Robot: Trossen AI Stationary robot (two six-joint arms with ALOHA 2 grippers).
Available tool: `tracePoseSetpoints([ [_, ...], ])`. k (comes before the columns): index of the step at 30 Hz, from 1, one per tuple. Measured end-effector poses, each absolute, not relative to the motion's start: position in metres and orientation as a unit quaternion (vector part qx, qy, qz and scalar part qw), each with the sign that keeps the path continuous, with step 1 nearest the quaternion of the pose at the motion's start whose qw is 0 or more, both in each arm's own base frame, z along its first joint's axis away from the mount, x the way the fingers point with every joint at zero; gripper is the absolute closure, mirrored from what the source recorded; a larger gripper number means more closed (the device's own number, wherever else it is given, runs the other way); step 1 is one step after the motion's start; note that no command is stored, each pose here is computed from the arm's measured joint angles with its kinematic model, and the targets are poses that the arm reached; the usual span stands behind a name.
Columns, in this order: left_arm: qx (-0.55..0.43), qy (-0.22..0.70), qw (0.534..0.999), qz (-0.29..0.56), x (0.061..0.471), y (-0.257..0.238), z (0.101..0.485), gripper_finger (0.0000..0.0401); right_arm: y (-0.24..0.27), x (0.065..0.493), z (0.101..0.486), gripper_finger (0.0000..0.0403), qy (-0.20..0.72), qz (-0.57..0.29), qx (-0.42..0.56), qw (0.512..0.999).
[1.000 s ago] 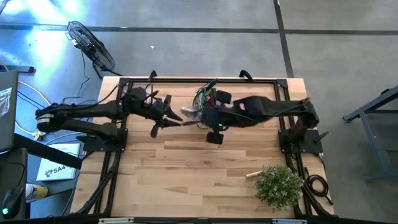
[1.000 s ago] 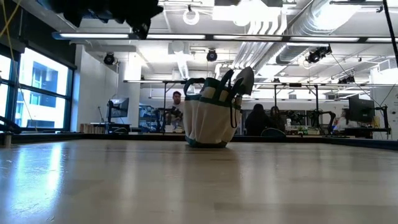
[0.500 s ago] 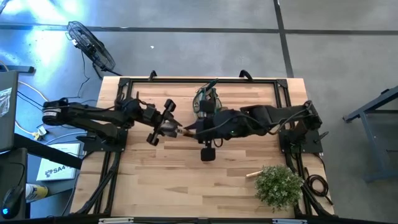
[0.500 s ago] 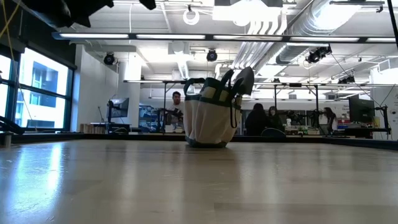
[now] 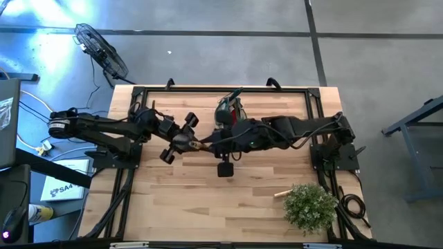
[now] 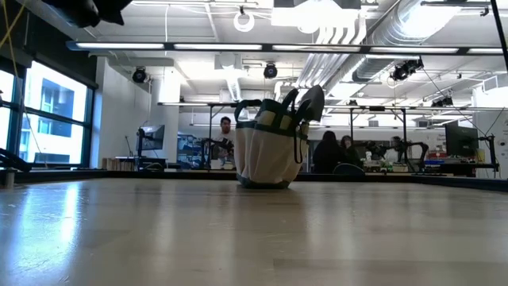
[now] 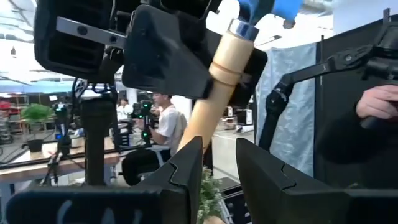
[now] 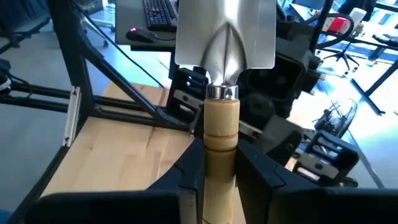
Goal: Pick & Place Garden tools in Gardening bag
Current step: Put the top brown trowel into the light brown gardening bag
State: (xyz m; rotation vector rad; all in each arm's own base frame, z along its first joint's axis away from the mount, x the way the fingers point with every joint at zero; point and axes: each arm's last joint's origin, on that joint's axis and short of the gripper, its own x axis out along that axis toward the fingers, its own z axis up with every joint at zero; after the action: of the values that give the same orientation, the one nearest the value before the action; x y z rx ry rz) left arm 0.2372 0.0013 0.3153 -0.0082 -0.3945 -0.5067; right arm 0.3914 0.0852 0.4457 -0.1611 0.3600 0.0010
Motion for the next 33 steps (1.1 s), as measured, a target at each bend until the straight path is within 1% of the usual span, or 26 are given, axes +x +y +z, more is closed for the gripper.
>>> tracePoseSetpoints([
  [6, -0.004, -0.199, 0.955, -0.22, 0.238, 0.003, 0.315, 0.0308, 0.076, 0.394, 0.447, 0.0351, 0.175, 0.007, -0.072, 0.982],
  [14, -0.001, -0.203, 0.956, -0.213, 0.241, 0.004, 0.314, 0.0308, 0.069, 0.397, 0.45, 0.0351, 0.158, 0.005, -0.066, 0.985],
  [19, 0.0, -0.198, 0.956, -0.218, 0.249, 0.004, 0.314, 0.0308, 0.064, 0.403, 0.444, 0.0351, 0.167, 0.007, -0.062, 0.984],
  [24, 0.006, -0.197, 0.951, -0.24, 0.259, 0.004, 0.318, 0.0308, 0.062, 0.406, 0.441, 0.0351, 0.168, 0.013, -0.055, 0.984],
  [29, 0.008, -0.196, 0.95, -0.242, 0.259, 0.004, 0.319, 0.0308, 0.062, 0.406, 0.441, 0.0351, 0.171, 0.012, -0.054, 0.984],
  [33, 0.01, -0.191, 0.947, -0.259, 0.259, 0.003, 0.318, 0.0308, 0.062, 0.406, 0.439, 0.0351, 0.18, 0.003, -0.056, 0.982],
])
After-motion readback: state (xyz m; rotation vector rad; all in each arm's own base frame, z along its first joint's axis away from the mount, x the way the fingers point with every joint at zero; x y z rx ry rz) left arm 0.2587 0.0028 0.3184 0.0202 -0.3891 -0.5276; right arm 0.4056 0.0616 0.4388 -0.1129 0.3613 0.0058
